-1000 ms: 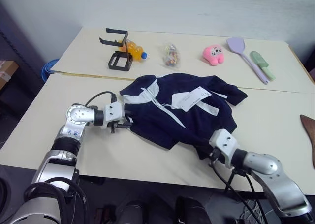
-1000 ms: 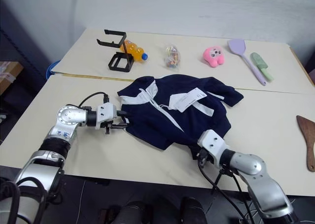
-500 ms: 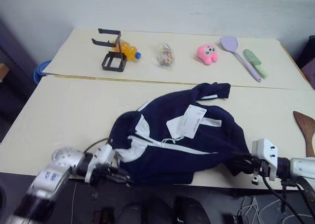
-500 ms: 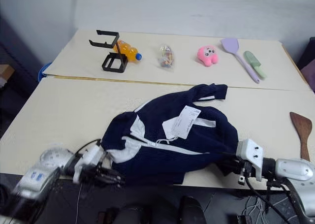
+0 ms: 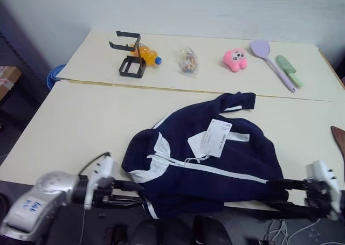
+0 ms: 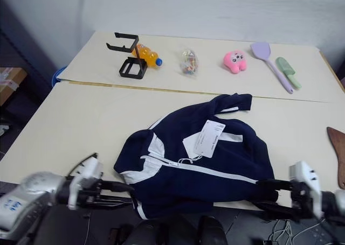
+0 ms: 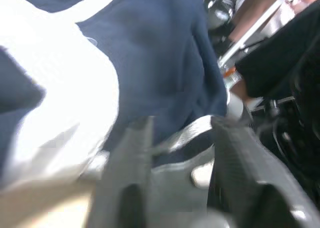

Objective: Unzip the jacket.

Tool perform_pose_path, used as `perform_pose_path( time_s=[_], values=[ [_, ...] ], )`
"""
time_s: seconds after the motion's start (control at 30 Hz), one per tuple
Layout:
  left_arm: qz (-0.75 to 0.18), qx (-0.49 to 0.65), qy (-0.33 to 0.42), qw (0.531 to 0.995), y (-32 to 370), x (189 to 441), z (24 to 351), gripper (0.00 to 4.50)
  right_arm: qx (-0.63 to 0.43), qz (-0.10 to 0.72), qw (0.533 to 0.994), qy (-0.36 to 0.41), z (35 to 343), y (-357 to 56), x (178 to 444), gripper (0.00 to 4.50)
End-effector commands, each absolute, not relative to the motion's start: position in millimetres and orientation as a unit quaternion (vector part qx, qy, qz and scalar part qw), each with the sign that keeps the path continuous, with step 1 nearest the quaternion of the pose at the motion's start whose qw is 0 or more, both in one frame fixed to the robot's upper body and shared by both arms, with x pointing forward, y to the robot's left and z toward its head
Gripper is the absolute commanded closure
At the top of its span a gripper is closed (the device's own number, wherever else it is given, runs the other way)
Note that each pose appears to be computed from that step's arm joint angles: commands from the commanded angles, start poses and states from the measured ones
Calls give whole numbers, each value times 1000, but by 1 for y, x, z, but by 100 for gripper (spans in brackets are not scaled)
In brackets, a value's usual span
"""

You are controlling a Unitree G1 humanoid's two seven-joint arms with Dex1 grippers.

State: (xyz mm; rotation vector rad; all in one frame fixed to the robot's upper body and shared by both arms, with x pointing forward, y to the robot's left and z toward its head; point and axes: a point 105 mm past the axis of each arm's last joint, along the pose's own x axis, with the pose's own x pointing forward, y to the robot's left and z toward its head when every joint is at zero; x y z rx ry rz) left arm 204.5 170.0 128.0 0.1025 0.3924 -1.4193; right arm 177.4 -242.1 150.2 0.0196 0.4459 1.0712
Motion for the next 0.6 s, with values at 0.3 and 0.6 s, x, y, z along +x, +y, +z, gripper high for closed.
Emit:
perform_pose_path(
  time_s=[0.3,0.6],
  values=[
    [-687,136,26,714,120,281,157,59,27,402,895,191,152,-183,266,0],
    [-701,161,15,694,103,293,138,28,124,467,856,185,159,-125,277,0]
  ],
)
